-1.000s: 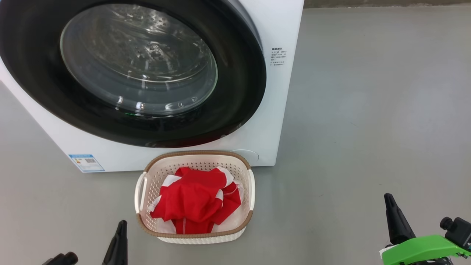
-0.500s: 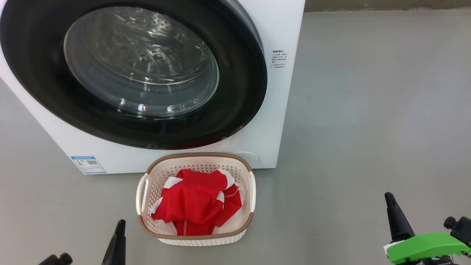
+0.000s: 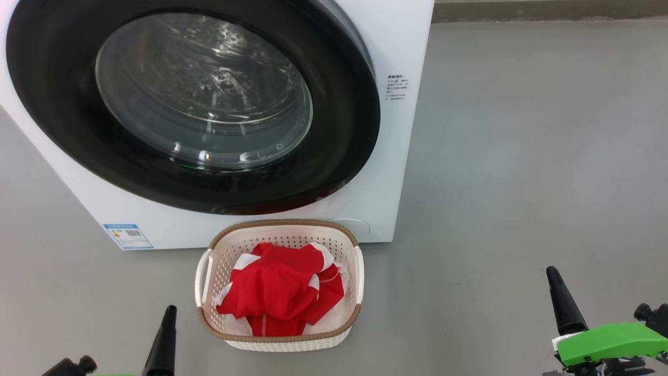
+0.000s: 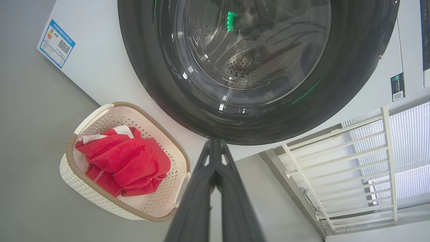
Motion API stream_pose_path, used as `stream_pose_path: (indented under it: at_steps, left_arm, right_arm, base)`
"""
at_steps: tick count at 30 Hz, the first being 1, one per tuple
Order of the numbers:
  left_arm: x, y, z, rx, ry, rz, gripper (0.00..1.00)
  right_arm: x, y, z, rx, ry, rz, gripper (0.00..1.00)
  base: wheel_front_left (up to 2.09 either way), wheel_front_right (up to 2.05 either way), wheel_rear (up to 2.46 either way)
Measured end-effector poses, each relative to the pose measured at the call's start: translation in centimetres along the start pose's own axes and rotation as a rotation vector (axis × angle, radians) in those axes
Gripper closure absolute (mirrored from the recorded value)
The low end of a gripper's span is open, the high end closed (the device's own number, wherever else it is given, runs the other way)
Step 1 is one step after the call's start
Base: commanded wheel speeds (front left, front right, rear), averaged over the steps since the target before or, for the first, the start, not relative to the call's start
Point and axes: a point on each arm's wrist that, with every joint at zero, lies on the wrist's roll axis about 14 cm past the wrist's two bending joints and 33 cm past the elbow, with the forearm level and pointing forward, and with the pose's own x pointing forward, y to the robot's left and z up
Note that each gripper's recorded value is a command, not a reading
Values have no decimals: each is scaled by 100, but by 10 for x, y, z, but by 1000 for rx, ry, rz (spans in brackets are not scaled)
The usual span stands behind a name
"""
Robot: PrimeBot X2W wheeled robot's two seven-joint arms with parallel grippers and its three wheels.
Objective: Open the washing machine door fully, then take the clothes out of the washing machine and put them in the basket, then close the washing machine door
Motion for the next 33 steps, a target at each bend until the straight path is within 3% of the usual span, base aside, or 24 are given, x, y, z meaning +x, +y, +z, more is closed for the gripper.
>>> stream_pose_path:
  at_steps: [33]
  left_arm:
    - [0,-12,10,-360,12,-43,100]
  right_arm:
    - [7,23,8,340,20,69,100]
  base:
    - [0,0,0]
